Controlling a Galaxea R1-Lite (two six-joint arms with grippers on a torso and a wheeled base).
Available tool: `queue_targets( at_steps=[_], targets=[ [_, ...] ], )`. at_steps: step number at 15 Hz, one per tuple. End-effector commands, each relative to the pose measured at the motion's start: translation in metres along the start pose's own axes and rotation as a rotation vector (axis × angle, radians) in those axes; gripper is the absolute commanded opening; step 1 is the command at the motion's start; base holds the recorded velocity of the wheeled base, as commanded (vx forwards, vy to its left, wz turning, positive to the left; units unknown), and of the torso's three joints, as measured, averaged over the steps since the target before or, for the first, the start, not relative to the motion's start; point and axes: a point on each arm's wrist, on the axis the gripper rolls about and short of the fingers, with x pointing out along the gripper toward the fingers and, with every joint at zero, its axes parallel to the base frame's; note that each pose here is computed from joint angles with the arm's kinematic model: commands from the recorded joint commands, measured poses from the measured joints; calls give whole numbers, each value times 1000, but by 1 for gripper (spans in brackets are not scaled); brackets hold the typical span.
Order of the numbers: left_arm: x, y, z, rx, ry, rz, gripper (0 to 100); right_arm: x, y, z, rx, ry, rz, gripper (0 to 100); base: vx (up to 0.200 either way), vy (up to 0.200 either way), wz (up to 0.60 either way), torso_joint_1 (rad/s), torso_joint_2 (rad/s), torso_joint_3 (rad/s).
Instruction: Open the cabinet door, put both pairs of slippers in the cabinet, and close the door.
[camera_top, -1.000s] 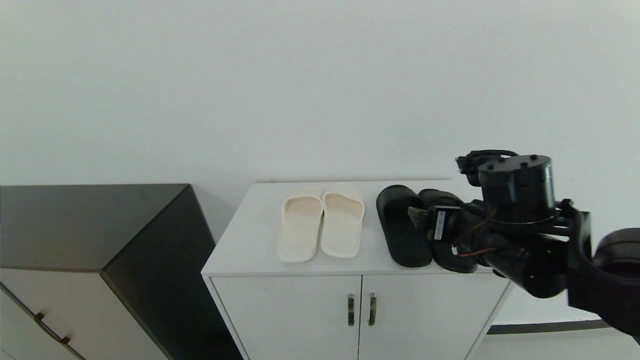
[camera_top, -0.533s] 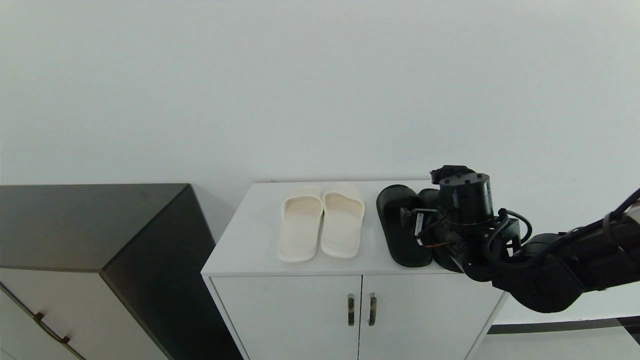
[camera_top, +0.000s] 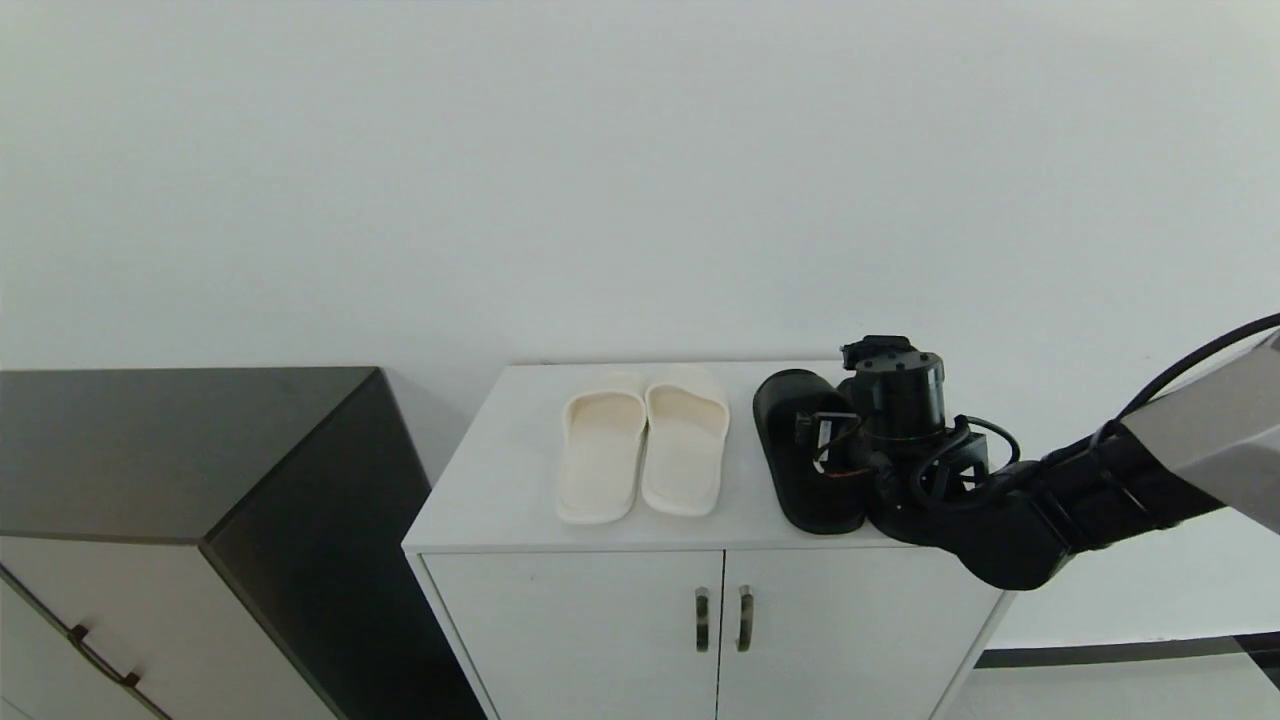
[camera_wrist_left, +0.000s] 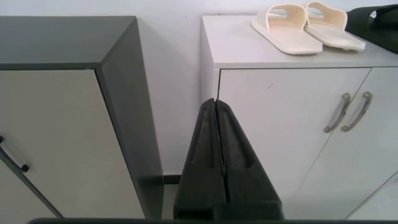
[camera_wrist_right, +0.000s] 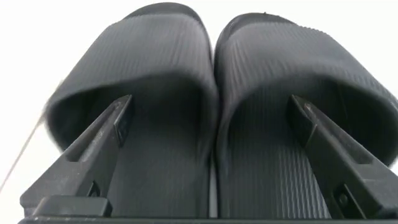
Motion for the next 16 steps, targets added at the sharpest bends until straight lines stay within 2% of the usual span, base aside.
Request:
queue_targets(
  at_steps=[1, 6, 7, 12, 16],
  targets=[
    [0, 0, 0, -1, 0, -1, 0, 12, 1, -2, -6, -3, -12, 100, 0, 0, 0, 0, 0, 0],
    [0, 0, 0, -1, 0, -1, 0, 30, 3, 0, -2, -22, -27, 100, 0, 0, 0, 0, 0, 0],
    [0, 0, 0, -1, 0, -1, 0, 32, 4, 0, -3, -23, -26, 0, 0, 0, 0, 0, 0, 0],
    [0, 0, 0, -2, 0, -1, 0, 29, 3, 7, -6, -40, -27, 0, 0, 0, 0, 0, 0, 0],
    [0, 0, 0, -2, 0, -1, 0, -2, 0, 25, -9, -68, 1, 0, 0, 0, 0, 0, 0, 0]
  ],
)
